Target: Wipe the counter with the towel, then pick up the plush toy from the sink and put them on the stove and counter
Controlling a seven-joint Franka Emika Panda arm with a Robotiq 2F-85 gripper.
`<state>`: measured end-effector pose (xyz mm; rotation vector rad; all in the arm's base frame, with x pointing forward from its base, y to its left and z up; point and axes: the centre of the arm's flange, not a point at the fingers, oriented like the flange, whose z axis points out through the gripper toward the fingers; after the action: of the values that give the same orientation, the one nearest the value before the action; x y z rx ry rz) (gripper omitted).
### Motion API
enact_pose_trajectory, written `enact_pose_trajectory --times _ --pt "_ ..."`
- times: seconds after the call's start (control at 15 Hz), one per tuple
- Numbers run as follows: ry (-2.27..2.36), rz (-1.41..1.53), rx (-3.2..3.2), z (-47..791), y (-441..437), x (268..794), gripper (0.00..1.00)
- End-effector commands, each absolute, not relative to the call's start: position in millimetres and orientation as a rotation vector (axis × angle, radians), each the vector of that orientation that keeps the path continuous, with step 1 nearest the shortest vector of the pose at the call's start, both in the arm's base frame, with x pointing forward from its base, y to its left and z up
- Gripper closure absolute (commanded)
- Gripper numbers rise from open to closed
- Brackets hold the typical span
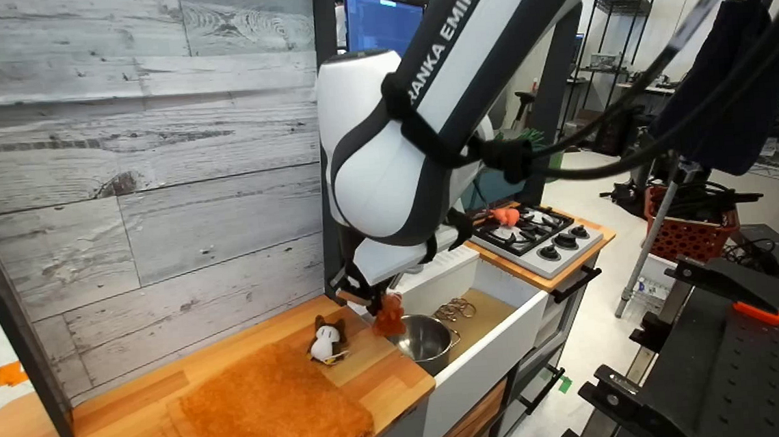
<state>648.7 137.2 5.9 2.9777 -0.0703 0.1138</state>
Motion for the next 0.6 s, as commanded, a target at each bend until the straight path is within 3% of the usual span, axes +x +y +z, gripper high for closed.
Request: enact_pose_trajectory --times 0.0,0.53 --pt "-0.051 0.223 2.996 75 128 601 1.00" --pt "-0.258 0.466 3.055 189 87 578 1.00"
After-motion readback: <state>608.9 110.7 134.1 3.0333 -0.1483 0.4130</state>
